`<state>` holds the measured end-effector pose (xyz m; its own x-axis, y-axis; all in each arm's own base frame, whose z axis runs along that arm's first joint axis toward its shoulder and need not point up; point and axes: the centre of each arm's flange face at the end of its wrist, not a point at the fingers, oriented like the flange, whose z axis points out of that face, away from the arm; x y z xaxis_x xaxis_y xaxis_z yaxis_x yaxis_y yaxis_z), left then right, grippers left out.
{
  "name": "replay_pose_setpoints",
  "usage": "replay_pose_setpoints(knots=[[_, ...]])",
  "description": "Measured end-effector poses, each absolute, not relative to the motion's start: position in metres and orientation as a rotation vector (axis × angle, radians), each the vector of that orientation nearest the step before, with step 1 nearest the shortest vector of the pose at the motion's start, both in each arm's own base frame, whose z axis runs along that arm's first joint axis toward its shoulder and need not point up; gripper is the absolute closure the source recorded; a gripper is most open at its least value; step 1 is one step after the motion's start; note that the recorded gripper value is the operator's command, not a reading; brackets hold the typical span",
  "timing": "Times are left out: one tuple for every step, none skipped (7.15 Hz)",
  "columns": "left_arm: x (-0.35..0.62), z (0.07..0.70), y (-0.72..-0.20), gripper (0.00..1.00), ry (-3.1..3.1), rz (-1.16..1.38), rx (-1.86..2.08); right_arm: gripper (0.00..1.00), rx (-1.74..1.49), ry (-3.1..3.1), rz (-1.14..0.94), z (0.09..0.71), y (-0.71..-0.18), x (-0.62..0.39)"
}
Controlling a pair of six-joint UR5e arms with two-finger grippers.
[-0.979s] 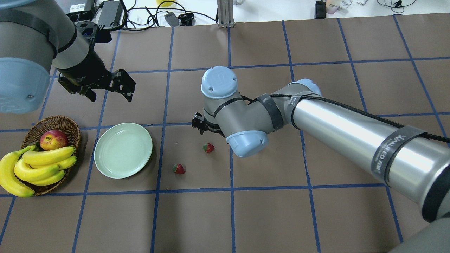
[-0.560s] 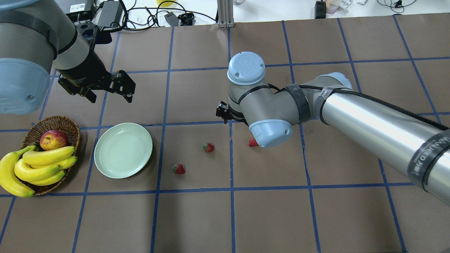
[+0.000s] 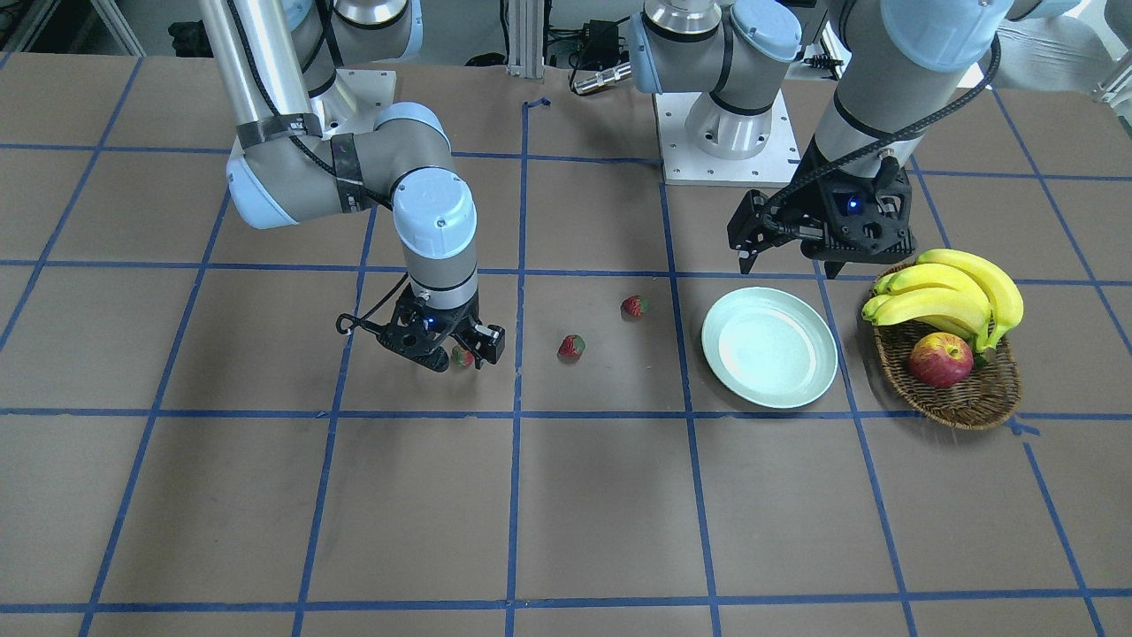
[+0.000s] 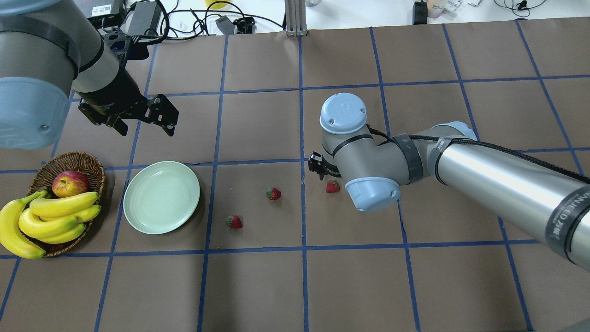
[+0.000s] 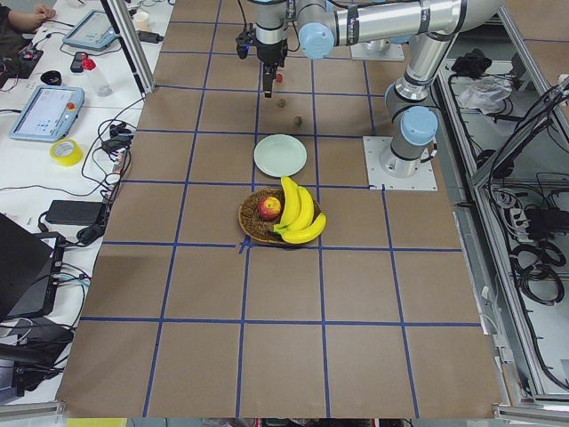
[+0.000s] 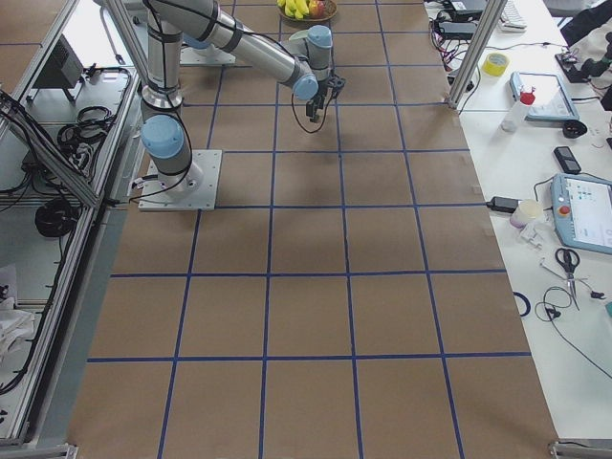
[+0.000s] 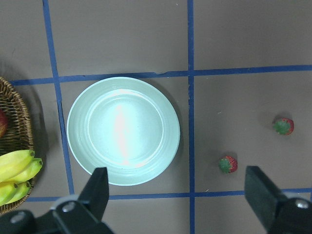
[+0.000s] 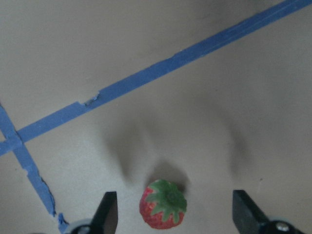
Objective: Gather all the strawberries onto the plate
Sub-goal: 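Move the right gripper to the last strawberry and grasp it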
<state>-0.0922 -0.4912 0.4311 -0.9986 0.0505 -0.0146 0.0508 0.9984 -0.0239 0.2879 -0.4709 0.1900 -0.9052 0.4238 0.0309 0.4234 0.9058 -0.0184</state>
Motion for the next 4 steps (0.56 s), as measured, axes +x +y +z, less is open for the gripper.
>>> replay_pose_setpoints(knots=[[-0.092,0.429,-0.491,0.00,3.127,-0.029,0.088,0.70,-0.677,-3.032,0.006,0.186,-0.470,0.288],[-0.093,0.426,-0.489,0.00,3.126,-0.016,0.092,0.78,-0.678,-3.030,-0.007,0.182,-0.468,0.287],[-0.092,0.421,-0.488,0.00,3.127,-0.003,0.101,0.85,-0.680,-3.033,-0.014,0.181,-0.468,0.288],[-0.093,0.418,-0.487,0.00,3.130,0.003,0.115,0.84,-0.683,-3.040,-0.015,0.182,-0.469,0.289]])
